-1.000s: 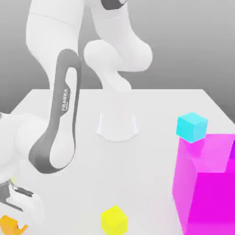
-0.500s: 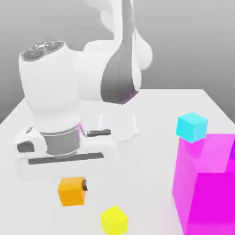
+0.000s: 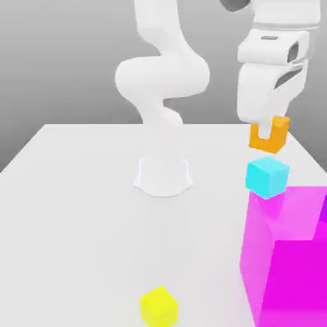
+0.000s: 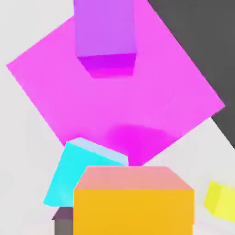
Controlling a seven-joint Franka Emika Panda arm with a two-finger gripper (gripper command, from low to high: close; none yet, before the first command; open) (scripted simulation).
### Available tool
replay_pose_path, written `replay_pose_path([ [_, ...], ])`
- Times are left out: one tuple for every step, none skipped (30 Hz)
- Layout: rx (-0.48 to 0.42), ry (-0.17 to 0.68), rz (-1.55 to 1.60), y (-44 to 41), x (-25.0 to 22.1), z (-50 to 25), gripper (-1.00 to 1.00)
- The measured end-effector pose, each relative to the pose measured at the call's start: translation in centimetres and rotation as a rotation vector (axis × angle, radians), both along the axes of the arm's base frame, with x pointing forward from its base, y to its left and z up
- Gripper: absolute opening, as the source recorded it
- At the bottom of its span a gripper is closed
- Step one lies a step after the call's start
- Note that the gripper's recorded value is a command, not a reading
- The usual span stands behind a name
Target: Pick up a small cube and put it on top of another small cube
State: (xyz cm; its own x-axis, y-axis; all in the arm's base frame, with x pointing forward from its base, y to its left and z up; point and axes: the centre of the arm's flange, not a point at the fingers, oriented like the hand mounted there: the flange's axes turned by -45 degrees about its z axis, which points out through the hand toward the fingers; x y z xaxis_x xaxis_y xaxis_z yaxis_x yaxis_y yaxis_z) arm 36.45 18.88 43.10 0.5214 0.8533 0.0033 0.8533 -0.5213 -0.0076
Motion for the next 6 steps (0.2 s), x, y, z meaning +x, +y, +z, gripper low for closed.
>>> replay_pose_path([
  [-0.002, -0.001, 0.006, 0.1, -0.1, -1.3, -1.00],
  [-0.003, -0.001, 0.009, 0.1, -0.3, -2.7, -1.00],
  [-0.003, -0.001, 0.010, 0.1, -0.3, -3.5, 1.00],
  [-0.003, -0.001, 0.010, 0.1, -0.3, -3.5, 1.00],
  [-0.003, -0.001, 0.010, 0.1, -0.3, -3.5, 1.00],
  [-0.003, -0.001, 0.010, 0.1, -0.3, -3.5, 1.00],
])
